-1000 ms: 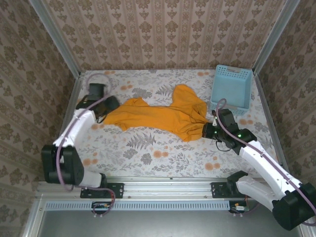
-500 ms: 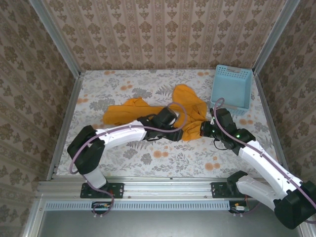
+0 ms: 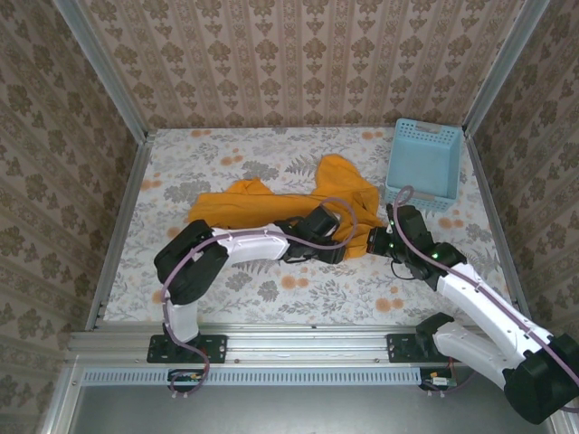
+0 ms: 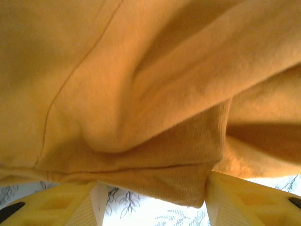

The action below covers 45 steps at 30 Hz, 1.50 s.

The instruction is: Fold the inside-out t-shirt

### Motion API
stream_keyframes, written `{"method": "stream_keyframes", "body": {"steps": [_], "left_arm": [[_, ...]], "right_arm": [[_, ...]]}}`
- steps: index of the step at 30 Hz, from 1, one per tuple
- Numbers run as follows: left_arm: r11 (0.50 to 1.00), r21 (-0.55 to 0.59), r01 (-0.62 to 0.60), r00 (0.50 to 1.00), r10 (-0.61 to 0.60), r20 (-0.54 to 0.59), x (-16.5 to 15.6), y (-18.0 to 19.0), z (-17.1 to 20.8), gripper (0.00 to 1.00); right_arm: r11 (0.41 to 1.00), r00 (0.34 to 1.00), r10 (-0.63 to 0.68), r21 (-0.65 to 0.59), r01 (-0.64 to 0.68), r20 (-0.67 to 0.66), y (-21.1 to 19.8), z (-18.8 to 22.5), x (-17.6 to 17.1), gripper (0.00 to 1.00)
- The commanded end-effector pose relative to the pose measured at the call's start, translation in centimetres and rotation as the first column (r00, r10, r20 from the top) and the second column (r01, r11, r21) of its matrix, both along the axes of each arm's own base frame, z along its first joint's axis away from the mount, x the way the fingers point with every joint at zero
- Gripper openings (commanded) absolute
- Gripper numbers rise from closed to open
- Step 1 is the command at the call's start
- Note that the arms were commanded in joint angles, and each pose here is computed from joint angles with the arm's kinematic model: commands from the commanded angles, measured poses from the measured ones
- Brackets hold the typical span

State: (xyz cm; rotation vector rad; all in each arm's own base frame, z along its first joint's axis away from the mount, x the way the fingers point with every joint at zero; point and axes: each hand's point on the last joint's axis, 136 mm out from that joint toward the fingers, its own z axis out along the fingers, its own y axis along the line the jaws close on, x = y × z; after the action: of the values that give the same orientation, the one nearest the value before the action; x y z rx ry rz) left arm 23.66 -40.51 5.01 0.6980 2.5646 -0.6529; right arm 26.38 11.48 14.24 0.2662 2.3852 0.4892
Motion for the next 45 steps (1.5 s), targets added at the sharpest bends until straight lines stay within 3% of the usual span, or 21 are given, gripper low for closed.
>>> {"method": "stream_keyframes", "body": {"steps": [1,9,14,20,25,31,35,41,45], "left_arm": [[0.997,-0.071,-0.013,0.999,0.015,0.03,1.3,-1.8,1.7,0.58],[0.995,-0.095,-0.009,1.0,0.01,0.008,1.1,-2.5,1.0,0.64],[0.997,-0.018,-0.069,0.997,0.068,-0.024,2.3,-1.2,-0.8,0.54],[0.987,-0.038,-0.159,0.987,0.158,-0.015,3.2,1.8,-0.3,0.36],[0.979,-0.037,-0.201,0.98,0.2,-0.01,3.4,4.0,0.0,0.39],[0.991,0.041,-0.125,0.984,0.119,0.132,2.4,3.7,2.7,0.5],[0.994,0.083,-0.07,0.978,0.052,0.201,1.5,3.0,3.9,0.53],[0.994,0.11,-0.002,0.977,-0.021,0.212,0.6,1.6,3.1,0.45],[0.992,0.128,-0.021,0.986,0.0,0.167,1.1,1.9,1.7,0.36]], "right_arm": [[1.0,1.0,-0.028,0.001,0.028,0.013,-0.3,-0.3,0.0,0.0],[0.997,0.997,-0.071,0.011,0.071,-0.014,-0.8,-2.0,-0.3,0.0],[0.996,0.995,-0.094,-0.001,0.094,-0.013,-1.3,-2.0,-0.4,0.0],[0.98,0.98,-0.184,-0.088,0.177,-0.075,-3.4,-3.7,-1.3,0.0],[0.981,0.976,-0.187,-0.075,0.179,-0.112,-3.2,-5.5,-1.6,0.0],[0.995,0.989,-0.093,-0.029,0.09,-0.119,-1.0,-5.9,-1.0,0.0],[0.996,0.989,-0.082,-0.032,0.078,-0.12,-0.6,-6.3,-0.9,0.0],[0.997,0.989,-0.081,-0.027,0.078,-0.124,-0.2,-6.9,-0.7,0.0],[0.996,0.99,-0.086,-0.023,0.084,-0.113,-0.2,-6.7,-0.5,0.0]]}}
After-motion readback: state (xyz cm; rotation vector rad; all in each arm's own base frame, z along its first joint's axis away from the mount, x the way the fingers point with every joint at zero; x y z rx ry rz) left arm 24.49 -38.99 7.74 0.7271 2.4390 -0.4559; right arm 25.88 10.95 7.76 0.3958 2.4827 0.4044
